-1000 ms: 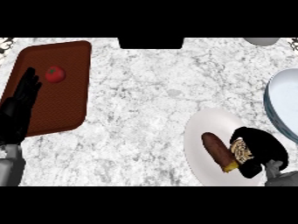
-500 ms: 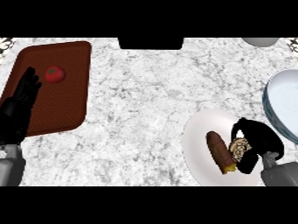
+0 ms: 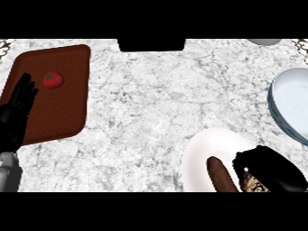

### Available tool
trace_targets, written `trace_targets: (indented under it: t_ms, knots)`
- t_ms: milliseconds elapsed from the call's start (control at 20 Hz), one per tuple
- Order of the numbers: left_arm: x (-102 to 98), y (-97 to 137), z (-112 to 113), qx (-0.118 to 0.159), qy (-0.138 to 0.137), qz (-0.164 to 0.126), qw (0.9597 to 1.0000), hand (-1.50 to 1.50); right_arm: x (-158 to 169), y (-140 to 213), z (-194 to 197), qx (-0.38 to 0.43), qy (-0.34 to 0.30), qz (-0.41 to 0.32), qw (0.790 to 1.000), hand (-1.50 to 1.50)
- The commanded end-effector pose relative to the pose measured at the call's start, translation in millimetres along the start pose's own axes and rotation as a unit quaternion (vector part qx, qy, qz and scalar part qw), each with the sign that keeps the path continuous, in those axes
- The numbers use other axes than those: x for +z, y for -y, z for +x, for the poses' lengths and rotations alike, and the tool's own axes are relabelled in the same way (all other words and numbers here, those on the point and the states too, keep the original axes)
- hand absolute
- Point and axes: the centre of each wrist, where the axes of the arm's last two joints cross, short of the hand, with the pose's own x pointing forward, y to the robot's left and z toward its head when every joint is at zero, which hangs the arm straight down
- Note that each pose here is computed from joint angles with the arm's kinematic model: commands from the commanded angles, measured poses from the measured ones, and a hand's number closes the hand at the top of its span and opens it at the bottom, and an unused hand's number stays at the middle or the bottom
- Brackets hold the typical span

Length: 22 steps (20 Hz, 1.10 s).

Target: Pick the cupcake from the plate and place it in the bowl

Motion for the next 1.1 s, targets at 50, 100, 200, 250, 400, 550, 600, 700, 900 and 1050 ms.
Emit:
trace_targets:
  t_ms: [50, 100, 200, 250, 400, 550, 600, 700, 900, 1050]
  knots:
    - [9.5, -12.8, 1.9, -0.006, 0.002, 0.005, 1.0, 0.0, 60.4, 24.7, -8.4, 0.063, 0.095, -0.052, 0.992, 1.5]
    - [7.7, -7.1, -3.4, -0.002, -0.004, 0.008, 1.0, 0.0, 72.5, 32.0, 0.7, 0.059, 0.102, -0.077, 0.99, 1.5]
    - [10.1, -5.4, 2.4, -0.002, -0.004, 0.006, 1.0, 0.0, 85.1, 59.6, -9.0, 0.058, 0.099, -0.157, 0.981, 1.5]
    - [14.6, -13.8, -10.6, -0.004, -0.013, 0.018, 0.9998, 0.0, 98.7, 60.7, -4.4, 0.055, 0.103, -0.163, 0.98, 1.5]
    - [11.9, -13.6, -5.4, 0.005, -0.008, 0.022, 0.9997, 0.0, 113.4, 91.2, -19.3, 0.014, 0.087, -0.285, 0.955, 1.5]
    - [14.6, -10.0, 4.1, -0.006, 0.003, 0.008, 0.9999, 0.0, 136.2, 108.9, -26.6, -0.036, 0.084, -0.331, 0.939, 1.5]
    - [11.1, -11.5, -5.2, 0.0, 0.002, 0.01, 1.0, 0.0, 146.3, 111.3, -24.7, -0.052, 0.081, -0.329, 0.939, 1.5]
    - [9.4, -7.6, 1.7, 0.002, -0.004, 0.008, 1.0, 0.0, 165.2, 128.7, -31.8, -0.074, 0.077, -0.343, 0.933, 1.5]
    - [3.7, 9.4, -4.9, 0.01, 0.007, -0.001, 0.9999, 0.0, 186.9, 155.1, -62.8, -0.098, 0.034, -0.356, 0.929, 1.5]
    - [-3.9, -1.1, -0.6, 0.008, 0.0, -0.017, 0.9998, 0.0, 204.5, 148.7, -78.0, -0.12, 0.033, -0.36, 0.924, 1.5]
